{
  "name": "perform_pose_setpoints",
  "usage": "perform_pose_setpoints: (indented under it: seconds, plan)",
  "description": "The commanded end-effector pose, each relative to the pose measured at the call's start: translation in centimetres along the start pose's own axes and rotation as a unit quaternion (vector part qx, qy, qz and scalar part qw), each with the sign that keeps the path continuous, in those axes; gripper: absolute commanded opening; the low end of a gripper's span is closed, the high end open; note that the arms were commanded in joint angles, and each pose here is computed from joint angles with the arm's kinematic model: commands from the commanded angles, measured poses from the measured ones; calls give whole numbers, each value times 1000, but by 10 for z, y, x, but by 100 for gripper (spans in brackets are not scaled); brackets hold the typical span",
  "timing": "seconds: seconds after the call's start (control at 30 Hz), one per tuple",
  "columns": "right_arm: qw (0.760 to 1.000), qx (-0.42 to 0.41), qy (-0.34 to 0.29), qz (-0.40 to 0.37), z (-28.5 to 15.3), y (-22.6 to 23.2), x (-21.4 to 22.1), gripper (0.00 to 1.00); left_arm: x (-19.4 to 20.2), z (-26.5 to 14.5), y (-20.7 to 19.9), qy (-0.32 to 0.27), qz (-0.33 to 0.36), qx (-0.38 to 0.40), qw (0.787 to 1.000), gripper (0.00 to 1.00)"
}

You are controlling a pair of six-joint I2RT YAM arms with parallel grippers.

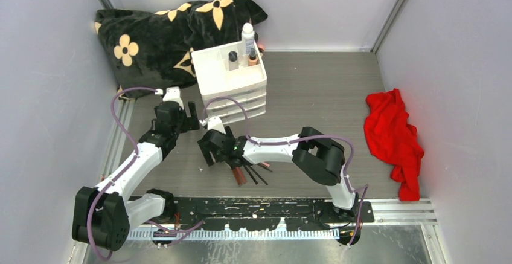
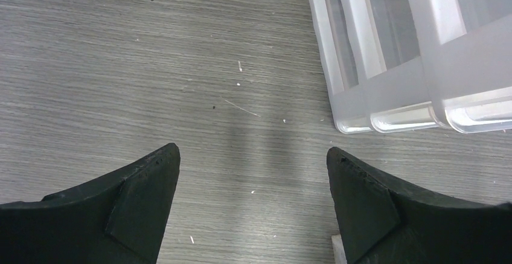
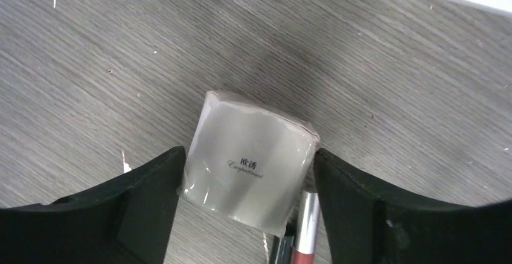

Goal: Organize the makeup
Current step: Pick up the makeup from the center of the board.

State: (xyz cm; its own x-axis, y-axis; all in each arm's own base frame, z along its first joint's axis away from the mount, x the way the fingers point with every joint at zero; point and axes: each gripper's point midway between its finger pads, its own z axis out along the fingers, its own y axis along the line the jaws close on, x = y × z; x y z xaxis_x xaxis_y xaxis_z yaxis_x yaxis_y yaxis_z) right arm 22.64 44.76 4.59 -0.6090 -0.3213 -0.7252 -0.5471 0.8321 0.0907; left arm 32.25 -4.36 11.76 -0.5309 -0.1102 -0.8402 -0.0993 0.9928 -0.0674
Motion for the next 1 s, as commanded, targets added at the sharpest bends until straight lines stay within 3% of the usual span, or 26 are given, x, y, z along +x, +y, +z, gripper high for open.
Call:
perform_pose_setpoints:
  seconds: [0.0, 0.1, 0.13, 0.33, 0.73, 0.97]
  plan:
    - [999, -1, -33, 22, 0, 9, -24, 56, -14, -4, -5, -28, -12, 11, 999, 91]
    - [999, 11, -37, 19, -3, 4, -26, 9, -14, -4, -6, -28, -12, 13, 999, 91]
    - [999, 18, -38, 18, -5, 1, -27, 2, -14, -3, -6, -28, -12, 13, 999, 91]
    - [997, 41, -59, -1, -38, -14, -50, 1, -14, -4, -5, -28, -10, 11, 999, 91]
    - [980, 2, -196, -38, -177, -4, -210, 1, -12, -2, -4, -25, -8, 8, 1000, 91]
    - [962, 39, -268, -39, -190, -15, -275, 1, -12, -2, -4, -25, -7, 8, 1000, 91]
